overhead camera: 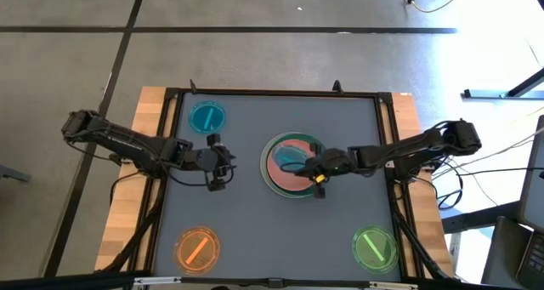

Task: Stack plastic plates
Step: Stack the right transparent blue plate on top of the orange plate, then stack the transparent blue plate on top of the other transparent blue plate

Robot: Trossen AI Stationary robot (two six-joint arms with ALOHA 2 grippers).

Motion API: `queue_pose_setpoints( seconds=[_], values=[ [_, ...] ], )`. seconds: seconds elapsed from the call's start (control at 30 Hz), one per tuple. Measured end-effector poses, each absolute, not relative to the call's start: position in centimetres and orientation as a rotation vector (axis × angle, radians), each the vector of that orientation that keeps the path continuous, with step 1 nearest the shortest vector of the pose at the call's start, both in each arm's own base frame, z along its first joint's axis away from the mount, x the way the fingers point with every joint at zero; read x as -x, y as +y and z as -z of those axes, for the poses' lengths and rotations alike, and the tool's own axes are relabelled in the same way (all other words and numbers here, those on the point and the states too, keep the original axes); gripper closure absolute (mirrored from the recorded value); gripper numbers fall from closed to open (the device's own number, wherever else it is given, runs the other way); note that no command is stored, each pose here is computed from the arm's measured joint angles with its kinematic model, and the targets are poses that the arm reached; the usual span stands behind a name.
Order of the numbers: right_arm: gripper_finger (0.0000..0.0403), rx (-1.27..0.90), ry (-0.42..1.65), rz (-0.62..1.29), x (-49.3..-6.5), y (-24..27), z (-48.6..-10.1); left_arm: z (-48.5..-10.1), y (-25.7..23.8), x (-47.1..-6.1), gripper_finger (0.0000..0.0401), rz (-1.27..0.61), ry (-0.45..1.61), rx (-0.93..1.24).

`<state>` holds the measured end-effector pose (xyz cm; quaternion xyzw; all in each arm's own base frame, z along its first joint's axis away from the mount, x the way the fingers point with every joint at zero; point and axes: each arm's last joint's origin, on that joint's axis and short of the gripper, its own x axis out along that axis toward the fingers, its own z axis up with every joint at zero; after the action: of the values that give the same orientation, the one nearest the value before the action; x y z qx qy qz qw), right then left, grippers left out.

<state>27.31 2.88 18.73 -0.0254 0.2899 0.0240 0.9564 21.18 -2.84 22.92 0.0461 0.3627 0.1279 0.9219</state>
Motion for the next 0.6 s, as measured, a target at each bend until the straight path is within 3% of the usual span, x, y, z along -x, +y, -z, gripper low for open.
queue_pose_setpoints(
  seconds=[0.17, 0.47, 0.6],
  values=[
    [0.0382, 0.035, 0.569, 0.018, -27.7, 2.7, -18.6, -22.9, -2.3, -21.2, 0.0274, -0.288, 0.747, -0.085],
    [0.0269, 0.019, 0.567, 0.023, -27.7, 2.7, -18.6, -22.7, -1.3, -21.1, 0.0274, -0.343, 0.776, -0.079],
    [0.0238, 0.046, 0.548, 0.016, -28.0, 2.8, -19.2, -22.6, -0.1, -21.0, 0.0274, -0.443, 0.786, -0.065]
  ],
)
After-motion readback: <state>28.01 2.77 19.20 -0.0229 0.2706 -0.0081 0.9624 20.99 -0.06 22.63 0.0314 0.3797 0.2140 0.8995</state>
